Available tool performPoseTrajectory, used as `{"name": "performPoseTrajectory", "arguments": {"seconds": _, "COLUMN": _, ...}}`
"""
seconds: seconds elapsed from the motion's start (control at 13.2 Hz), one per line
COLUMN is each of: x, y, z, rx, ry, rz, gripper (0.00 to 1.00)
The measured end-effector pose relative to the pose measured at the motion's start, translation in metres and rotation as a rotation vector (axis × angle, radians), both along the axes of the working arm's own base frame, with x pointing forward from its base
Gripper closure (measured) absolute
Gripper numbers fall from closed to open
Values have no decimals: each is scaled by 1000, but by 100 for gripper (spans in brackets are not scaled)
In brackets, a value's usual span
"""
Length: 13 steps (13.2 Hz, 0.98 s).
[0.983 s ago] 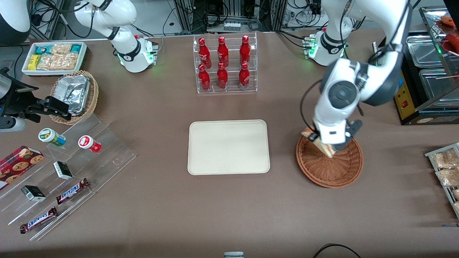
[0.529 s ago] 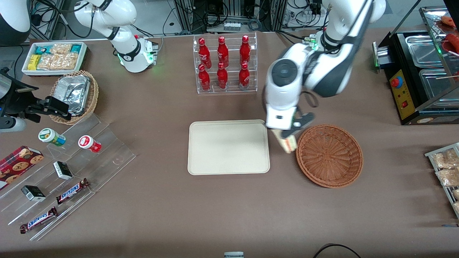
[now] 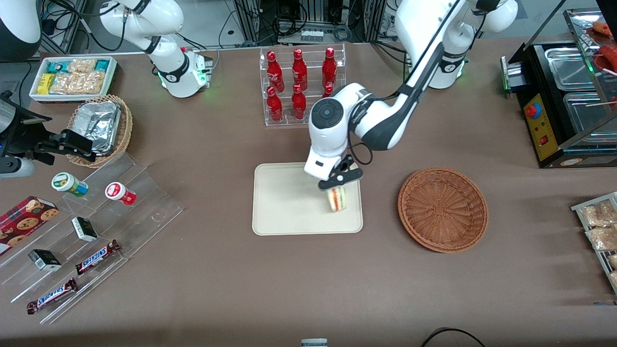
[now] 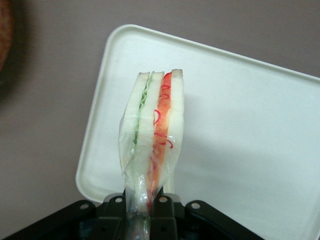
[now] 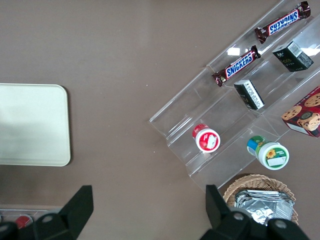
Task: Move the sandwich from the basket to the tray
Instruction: 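Lower the sandwich upright onto the tray and open the left gripper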
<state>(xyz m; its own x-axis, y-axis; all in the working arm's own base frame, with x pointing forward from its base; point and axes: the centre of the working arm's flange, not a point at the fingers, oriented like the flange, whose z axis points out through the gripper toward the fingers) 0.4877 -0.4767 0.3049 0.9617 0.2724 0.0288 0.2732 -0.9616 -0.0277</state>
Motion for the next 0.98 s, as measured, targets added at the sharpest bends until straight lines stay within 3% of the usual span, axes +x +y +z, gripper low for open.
{"name": "performPoseTrajectory", "arguments": {"seconds": 0.45, "x": -15, "y": -28, "z": -44, "rx": -35, "ry": -16, "rz": -148, "gripper": 85}}
{"name": "performPoseTrajectory", "arguments": {"seconds": 0.98, "x": -11, "y": -29, "z": -61, "rx": -28, "ry": -7, "rz": -212, "gripper": 85}}
